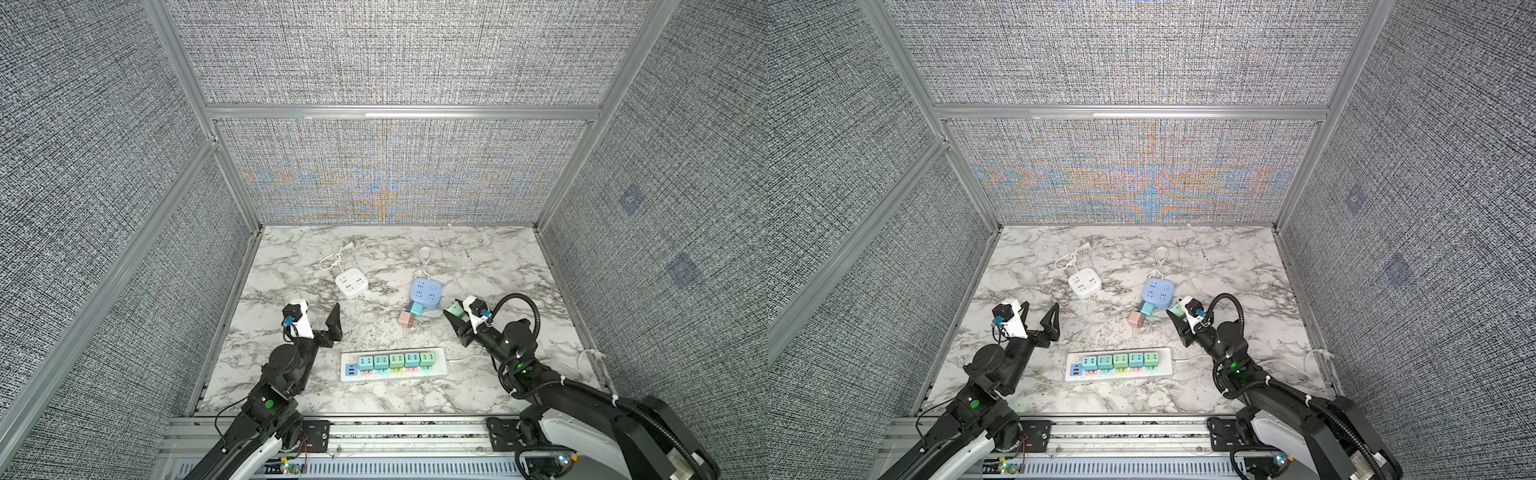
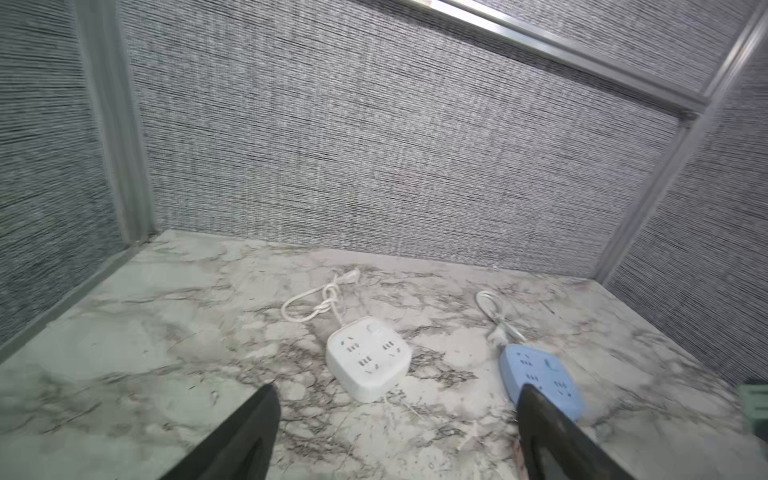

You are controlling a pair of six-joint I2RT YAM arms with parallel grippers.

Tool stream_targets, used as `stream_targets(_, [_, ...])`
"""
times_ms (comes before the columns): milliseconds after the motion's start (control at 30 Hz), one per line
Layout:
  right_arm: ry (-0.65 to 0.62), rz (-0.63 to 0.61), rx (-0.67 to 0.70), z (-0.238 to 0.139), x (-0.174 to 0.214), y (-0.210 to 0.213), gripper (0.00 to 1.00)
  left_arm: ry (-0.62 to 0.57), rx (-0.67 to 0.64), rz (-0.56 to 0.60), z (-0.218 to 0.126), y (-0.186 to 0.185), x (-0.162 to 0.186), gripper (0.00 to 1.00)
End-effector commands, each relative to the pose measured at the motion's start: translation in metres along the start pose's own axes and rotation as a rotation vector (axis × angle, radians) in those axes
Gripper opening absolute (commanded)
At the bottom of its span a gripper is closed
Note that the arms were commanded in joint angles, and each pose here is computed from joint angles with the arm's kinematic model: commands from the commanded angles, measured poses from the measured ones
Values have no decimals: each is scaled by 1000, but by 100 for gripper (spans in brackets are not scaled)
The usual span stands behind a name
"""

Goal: Insert the plug
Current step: 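Carry the mint-green charger toward the left gripper while the left gripper reaches over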

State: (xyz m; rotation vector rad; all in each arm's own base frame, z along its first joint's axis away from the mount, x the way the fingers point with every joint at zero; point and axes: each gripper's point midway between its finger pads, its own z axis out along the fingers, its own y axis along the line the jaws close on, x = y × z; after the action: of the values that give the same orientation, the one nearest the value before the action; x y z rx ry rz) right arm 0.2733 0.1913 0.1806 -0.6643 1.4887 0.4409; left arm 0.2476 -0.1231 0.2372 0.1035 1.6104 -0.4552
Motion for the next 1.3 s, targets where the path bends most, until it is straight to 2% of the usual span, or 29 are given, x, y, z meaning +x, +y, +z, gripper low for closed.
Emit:
stream_targets(0, [-97,-51,-47,1,-21,9,17,74,252,2,10,-52,-8,86])
stream_targets(100, [-116,-83,-99,4,-21,19,14,168,358,-24,22,-79,-3,81])
stream_targets(300, [-168,-168,-101,5,-14,25,4,181,571,-57,19,-125,-1,72])
stream_targets(533, [-209,-202,-143,8,-9,38,4,281,671,-1,17,-165,25,69])
stream_targets(933, [-227,-272,-189,5,-10,59,4,438,729,42,31,-202,68,68])
stream_targets(1267, [-231,-336,-192,1,-9,67,2,589,695,51,35,-200,95,64])
